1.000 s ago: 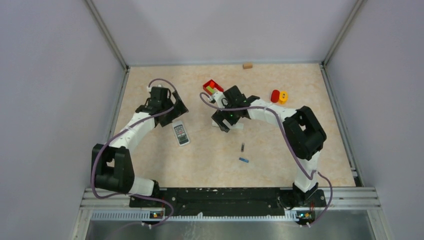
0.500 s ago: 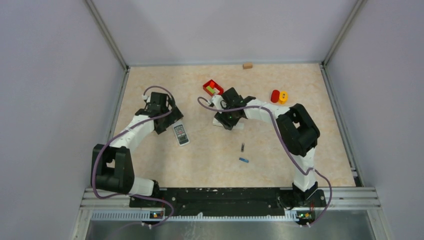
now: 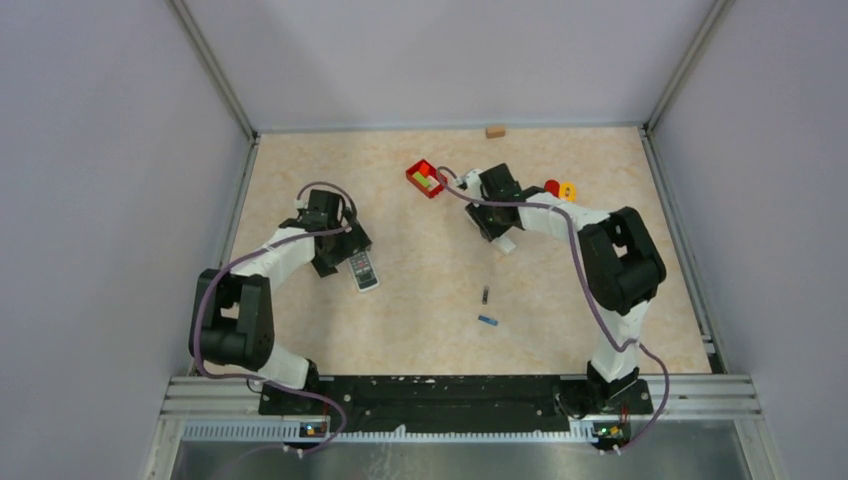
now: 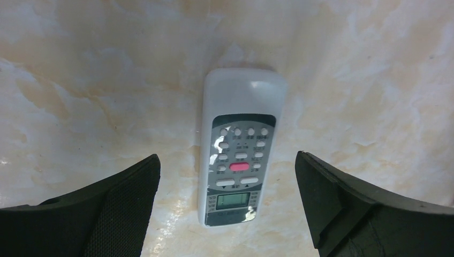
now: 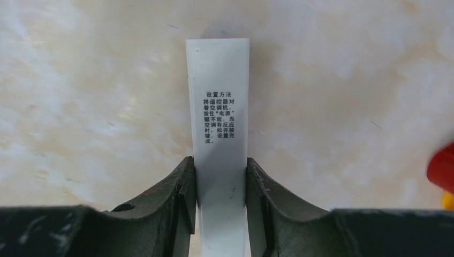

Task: Load the batteries into the remote control

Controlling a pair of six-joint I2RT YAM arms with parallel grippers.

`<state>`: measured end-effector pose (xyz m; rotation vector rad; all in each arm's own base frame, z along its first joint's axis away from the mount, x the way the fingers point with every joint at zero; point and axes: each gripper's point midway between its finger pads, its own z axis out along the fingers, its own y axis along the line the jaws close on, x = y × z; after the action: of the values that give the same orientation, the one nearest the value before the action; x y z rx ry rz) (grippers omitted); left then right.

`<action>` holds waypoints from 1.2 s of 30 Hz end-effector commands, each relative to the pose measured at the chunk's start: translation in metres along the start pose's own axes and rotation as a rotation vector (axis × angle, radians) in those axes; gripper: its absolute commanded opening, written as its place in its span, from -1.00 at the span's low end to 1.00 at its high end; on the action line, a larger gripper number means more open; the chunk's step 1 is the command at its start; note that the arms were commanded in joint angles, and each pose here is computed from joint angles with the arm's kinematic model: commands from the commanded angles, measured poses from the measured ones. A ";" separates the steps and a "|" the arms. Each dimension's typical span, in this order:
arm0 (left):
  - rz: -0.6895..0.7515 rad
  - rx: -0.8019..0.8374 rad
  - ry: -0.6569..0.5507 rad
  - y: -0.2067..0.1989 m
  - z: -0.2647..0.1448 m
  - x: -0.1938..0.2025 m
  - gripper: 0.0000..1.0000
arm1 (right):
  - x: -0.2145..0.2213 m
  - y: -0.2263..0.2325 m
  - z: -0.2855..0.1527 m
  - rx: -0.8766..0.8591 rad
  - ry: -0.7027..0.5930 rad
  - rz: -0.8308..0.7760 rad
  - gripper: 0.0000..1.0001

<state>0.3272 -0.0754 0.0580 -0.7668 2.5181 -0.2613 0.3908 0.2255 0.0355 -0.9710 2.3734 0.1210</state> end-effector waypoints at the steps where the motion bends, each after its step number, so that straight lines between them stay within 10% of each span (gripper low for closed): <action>1: 0.027 -0.010 0.044 0.005 0.014 0.014 0.97 | -0.012 -0.050 -0.033 0.149 -0.102 0.139 -0.44; 28: 0.119 -0.121 0.106 0.009 0.044 0.046 0.57 | 0.003 -0.056 -0.041 0.085 -0.075 0.320 0.46; 36: 0.148 -0.101 0.158 0.003 0.053 0.057 0.14 | -0.016 -0.060 -0.073 0.124 -0.147 0.453 0.50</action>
<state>0.3344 -0.0908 0.0229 -0.6248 2.6032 -0.0921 0.3922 0.1682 0.0575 -0.4910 2.5009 0.1651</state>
